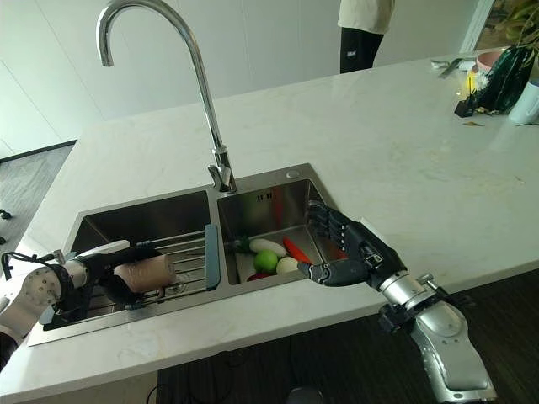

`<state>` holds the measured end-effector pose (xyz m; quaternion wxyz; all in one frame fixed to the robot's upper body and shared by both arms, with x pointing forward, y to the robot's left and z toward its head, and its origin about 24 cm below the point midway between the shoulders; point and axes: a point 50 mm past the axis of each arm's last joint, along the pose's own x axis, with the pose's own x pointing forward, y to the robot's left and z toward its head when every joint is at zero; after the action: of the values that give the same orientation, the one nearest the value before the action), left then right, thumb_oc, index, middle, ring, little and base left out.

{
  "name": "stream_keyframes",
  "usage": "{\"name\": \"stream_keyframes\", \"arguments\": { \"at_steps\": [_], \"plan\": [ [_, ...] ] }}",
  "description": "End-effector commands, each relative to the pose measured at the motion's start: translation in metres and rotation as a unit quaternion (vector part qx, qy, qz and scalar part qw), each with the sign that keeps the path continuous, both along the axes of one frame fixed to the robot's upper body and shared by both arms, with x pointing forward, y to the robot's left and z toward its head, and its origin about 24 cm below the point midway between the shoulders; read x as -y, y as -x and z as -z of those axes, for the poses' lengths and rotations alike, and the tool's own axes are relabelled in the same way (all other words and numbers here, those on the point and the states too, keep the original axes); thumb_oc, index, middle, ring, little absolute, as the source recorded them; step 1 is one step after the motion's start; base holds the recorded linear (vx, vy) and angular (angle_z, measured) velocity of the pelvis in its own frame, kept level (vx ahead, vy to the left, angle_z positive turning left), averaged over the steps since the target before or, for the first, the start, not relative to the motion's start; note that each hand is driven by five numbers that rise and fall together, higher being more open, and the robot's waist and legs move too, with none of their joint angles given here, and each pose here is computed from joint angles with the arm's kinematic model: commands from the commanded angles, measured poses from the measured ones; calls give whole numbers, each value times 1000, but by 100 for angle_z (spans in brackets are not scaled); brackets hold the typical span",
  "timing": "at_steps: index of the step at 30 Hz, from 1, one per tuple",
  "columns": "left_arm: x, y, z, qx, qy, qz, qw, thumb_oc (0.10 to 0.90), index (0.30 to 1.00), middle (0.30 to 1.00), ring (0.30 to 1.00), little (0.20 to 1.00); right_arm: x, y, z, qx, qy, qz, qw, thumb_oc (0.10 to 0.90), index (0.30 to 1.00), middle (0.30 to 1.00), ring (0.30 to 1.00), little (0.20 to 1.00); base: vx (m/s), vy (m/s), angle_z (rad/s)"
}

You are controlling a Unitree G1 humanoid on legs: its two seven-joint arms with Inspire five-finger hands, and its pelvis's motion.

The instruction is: Place the dishes in the dishwasher.

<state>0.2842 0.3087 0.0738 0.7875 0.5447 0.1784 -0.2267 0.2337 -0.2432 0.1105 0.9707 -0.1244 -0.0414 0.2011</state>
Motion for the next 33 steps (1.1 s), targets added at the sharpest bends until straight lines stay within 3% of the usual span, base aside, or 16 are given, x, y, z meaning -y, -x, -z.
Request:
{"name": "stream_keyframes", "arguments": {
  "at_steps": [1, 7, 8, 9, 19, 26, 28, 32, 33],
  "plan": [
    [1, -25, -45, 103, -10, -8, 995, 800, 900, 900, 900, 900, -4, -10, -50, 136, -15, -12, 991, 800, 900, 900, 900, 900, 0, 0, 0],
    [0, -23, -28, 70, -15, -36, 997, 800, 900, 900, 900, 900, -6, -9, -48, 135, -17, -13, 991, 800, 900, 900, 900, 900, 0, 0, 0],
    [-4, -21, -20, 54, -22, -57, 997, 549, 524, 524, 524, 524, -6, -9, -47, 133, -18, -12, 991, 800, 900, 900, 900, 900, 0, 0, 0],
    [-7, -19, -16, 48, -24, -65, 996, 400, 300, 300, 300, 300, -6, -9, -46, 132, -19, -12, 991, 800, 900, 900, 900, 900, 0, 0, 0],
    [-12, -11, -7, 73, -17, -82, 994, 400, 300, 300, 300, 300, -5, -7, -42, 123, -19, -8, 992, 800, 900, 900, 900, 900, 0, 0, 0],
    [-7, -12, -31, 186, 37, -72, 979, 400, 300, 300, 300, 300, -3, -6, -40, 126, -25, 1, 992, 800, 900, 900, 900, 900, 2, -6, 3],
    [-4, -7, -60, 292, 68, -65, 952, 400, 300, 300, 300, 300, -3, -4, -40, 130, -28, 9, 991, 800, 900, 900, 900, 900, 14, -10, 14],
    [-1, 0, -80, 359, 88, -55, 928, 400, 300, 300, 300, 300, -3, -4, -39, 134, -32, 17, 990, 800, 900, 900, 900, 900, 18, -16, 9],
    [3, 15, -104, 441, 127, -45, 887, 400, 300, 300, 300, 300, -2, -2, -41, 141, -37, 27, 989, 800, 900, 900, 900, 900, 17, -40, 20]
  ]
}}
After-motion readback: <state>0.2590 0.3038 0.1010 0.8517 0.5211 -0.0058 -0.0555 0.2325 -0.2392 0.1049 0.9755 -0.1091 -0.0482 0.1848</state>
